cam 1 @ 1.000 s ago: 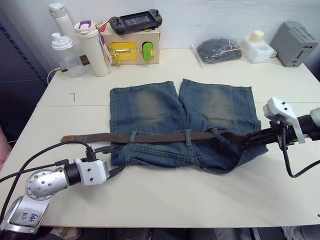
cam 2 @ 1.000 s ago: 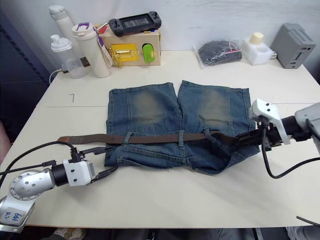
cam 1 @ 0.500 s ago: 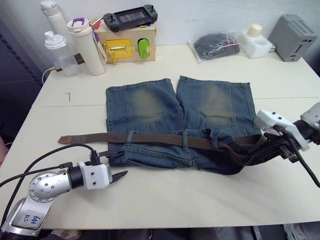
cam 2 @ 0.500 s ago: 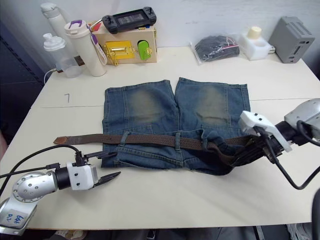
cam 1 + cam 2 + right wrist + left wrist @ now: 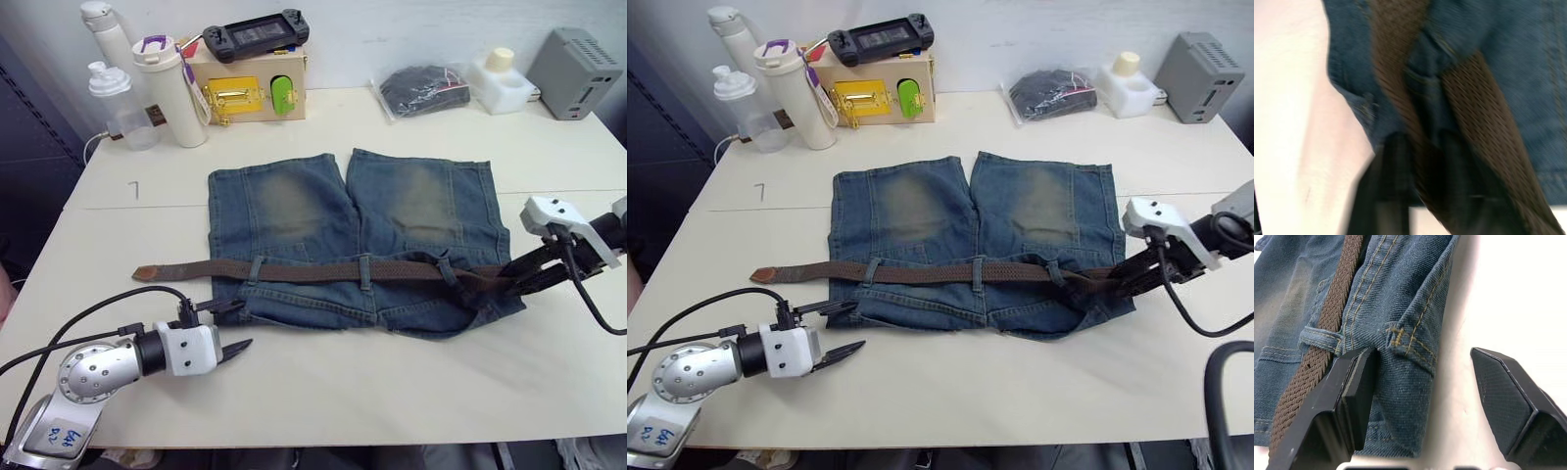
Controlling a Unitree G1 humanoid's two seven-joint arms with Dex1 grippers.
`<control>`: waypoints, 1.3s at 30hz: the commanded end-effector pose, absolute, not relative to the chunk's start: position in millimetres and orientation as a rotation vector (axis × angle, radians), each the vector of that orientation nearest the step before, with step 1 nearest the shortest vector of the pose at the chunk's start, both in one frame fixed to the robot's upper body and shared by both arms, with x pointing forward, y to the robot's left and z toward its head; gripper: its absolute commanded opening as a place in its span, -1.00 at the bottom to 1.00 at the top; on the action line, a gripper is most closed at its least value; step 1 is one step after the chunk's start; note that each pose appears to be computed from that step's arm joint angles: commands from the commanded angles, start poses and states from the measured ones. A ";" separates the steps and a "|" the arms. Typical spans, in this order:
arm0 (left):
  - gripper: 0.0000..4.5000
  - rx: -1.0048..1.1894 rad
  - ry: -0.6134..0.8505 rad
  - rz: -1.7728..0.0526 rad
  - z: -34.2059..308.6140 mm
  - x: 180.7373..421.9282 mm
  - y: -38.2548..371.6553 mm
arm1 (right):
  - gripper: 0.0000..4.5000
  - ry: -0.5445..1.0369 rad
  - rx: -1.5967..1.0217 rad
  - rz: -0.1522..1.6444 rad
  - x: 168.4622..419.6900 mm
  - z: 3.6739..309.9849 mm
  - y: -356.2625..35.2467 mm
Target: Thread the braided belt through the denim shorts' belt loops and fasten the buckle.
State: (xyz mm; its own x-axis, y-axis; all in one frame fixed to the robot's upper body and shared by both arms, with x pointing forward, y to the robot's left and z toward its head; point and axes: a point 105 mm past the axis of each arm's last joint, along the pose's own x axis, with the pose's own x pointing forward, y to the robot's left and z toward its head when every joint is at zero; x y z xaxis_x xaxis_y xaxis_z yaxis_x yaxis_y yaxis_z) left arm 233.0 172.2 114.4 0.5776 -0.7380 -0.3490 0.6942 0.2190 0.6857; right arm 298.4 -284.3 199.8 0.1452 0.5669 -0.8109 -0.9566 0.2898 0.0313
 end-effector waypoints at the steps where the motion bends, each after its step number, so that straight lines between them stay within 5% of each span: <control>1: 0.51 0.918 -0.077 -1.013 115.5 229.7 163.9 | 0.56 0.765 -0.551 1.206 290.3 219.1 -289.2; 3: 0.51 0.914 -0.077 -1.012 115.5 230.2 163.2 | 0.99 0.704 -0.522 1.173 293.4 227.2 -292.5; 9: 0.51 0.899 -0.092 -0.987 118.8 233.2 162.3 | 0.99 0.542 -0.425 1.156 276.4 255.9 -293.1; 15: 0.51 0.862 -0.101 -0.935 125.7 238.5 166.1 | 0.99 0.534 -0.268 1.366 227.1 268.2 -252.1; 20: 0.51 0.862 -0.095 -0.907 127.5 239.4 170.0 | 0.99 0.708 -0.128 1.329 191.4 228.7 -227.2; 24: 0.51 0.837 -0.087 -0.922 122.6 234.5 163.8 | 0.99 0.617 -0.202 1.035 209.7 204.9 -251.1; 39: 0.51 0.817 -0.068 -0.937 118.1 228.2 161.4 | 0.99 0.649 -0.263 0.682 231.8 172.8 -294.2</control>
State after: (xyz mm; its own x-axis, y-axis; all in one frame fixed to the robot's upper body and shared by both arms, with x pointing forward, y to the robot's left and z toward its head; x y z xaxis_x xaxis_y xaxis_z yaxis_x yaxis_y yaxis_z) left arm 231.0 164.8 113.1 0.6172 -0.7275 -0.2998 0.6956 0.3263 0.6401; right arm 222.6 -289.3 165.9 0.5377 0.5338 -0.6527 -0.6907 0.7228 0.0221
